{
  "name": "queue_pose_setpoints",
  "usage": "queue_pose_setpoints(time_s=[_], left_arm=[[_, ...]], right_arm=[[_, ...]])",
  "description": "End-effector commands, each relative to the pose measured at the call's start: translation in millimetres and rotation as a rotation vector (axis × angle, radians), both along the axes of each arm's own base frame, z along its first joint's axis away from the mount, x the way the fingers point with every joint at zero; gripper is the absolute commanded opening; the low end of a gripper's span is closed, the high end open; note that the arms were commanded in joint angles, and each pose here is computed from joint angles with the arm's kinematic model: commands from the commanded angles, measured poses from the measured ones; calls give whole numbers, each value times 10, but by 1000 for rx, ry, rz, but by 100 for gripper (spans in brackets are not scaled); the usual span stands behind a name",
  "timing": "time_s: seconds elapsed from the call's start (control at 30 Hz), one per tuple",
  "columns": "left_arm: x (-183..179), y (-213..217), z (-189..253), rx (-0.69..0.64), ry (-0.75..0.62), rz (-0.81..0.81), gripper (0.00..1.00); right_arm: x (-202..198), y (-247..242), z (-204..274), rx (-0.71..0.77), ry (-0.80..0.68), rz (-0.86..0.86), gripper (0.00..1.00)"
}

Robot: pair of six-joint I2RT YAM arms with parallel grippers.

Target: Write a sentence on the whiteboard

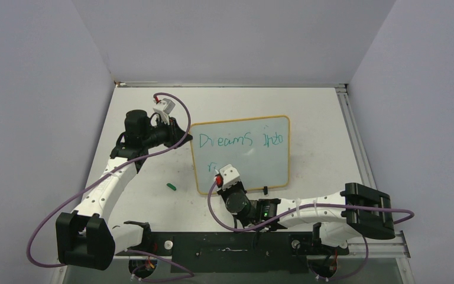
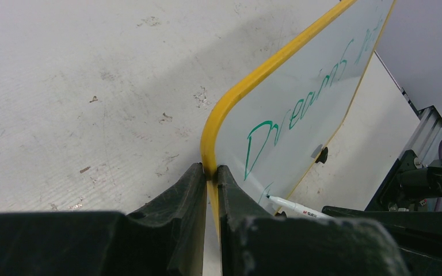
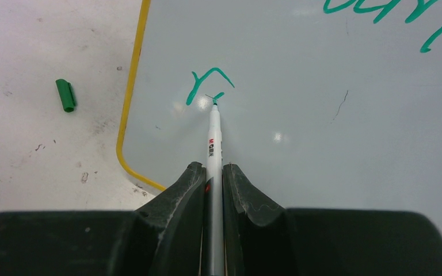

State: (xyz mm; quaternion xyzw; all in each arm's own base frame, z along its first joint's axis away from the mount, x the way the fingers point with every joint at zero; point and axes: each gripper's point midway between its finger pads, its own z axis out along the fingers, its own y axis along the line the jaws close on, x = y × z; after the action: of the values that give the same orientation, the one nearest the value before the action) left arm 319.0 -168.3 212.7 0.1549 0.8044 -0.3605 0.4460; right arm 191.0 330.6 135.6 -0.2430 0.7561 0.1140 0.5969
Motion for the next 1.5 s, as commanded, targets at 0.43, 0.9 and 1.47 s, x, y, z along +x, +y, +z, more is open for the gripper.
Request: queue_pose_setpoints(time_s=[0.43, 0.9, 1.47], left_arm=[[-6, -62, 213, -25, -56, -24, 0], [-6, -58, 228, -25, -60, -23, 0], [-6, -66, 208, -26, -53, -25, 0]], right_arm=[[126, -119, 286, 57, -49, -85, 5], [60, 25, 138, 30, -9, -21, 5], [24, -237, 62, -5, 12, -84, 5]])
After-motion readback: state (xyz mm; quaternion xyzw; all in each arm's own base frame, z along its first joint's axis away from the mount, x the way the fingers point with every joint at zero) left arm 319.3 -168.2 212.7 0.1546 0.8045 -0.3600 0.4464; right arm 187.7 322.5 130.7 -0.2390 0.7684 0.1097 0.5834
